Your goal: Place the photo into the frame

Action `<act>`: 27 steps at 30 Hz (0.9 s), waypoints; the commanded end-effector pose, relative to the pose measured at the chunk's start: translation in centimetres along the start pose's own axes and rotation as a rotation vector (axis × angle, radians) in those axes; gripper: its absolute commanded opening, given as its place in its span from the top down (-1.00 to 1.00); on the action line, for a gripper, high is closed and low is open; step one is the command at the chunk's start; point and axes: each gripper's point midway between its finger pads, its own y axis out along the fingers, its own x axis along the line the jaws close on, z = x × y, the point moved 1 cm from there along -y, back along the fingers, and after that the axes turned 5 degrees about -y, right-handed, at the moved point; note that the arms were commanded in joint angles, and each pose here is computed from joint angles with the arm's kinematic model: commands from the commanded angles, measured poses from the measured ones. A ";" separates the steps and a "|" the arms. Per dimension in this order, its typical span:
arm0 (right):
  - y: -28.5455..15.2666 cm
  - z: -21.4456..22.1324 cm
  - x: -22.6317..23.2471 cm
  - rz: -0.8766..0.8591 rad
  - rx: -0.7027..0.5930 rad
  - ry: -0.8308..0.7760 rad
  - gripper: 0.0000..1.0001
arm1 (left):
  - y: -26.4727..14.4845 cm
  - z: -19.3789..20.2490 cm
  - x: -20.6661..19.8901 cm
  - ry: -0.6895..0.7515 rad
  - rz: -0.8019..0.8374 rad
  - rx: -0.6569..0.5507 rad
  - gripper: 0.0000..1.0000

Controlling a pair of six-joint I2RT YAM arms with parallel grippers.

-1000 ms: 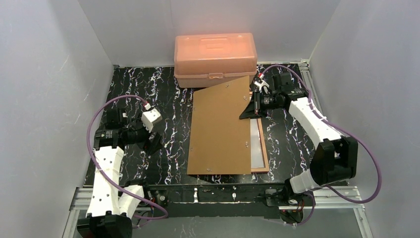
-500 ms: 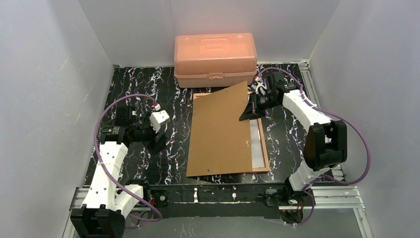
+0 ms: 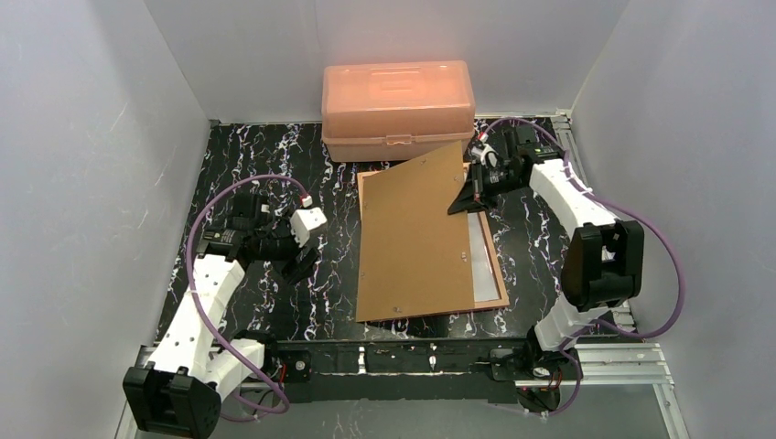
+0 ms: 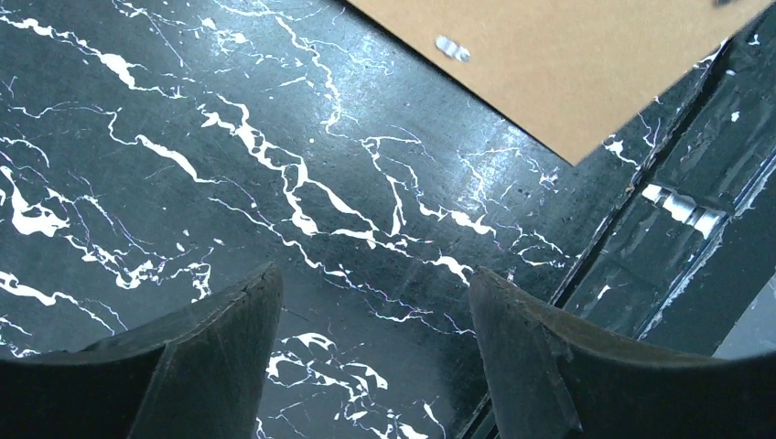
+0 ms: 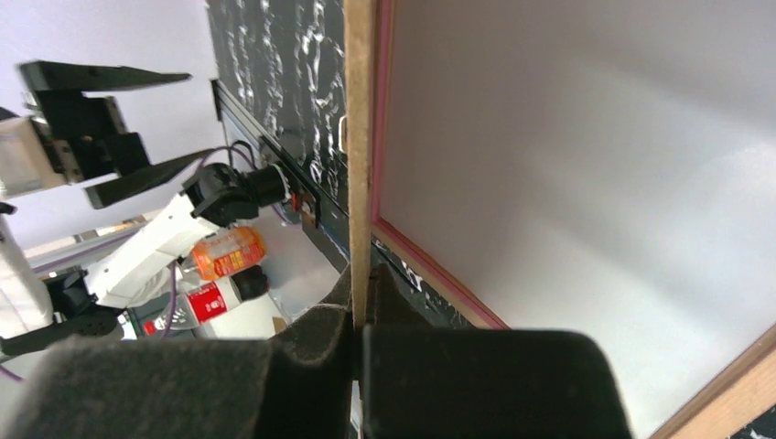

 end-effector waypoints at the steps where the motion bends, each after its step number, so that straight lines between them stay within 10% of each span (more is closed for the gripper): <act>1: -3.3 -2.2 2.9 -0.124 -0.157 -0.131 0.97 | 0.5 0.4 -0.1 0.011 0.004 0.032 -0.42; 19: -8.2 -1.9 7.3 -0.294 -0.338 -0.172 0.97 | 2.3 0.1 -1.1 0.012 0.043 0.046 -0.33; 27: -10.5 -2.1 7.8 -0.109 -0.411 -0.180 0.97 | 7.6 -1.9 0.3 -0.248 0.023 0.094 -0.38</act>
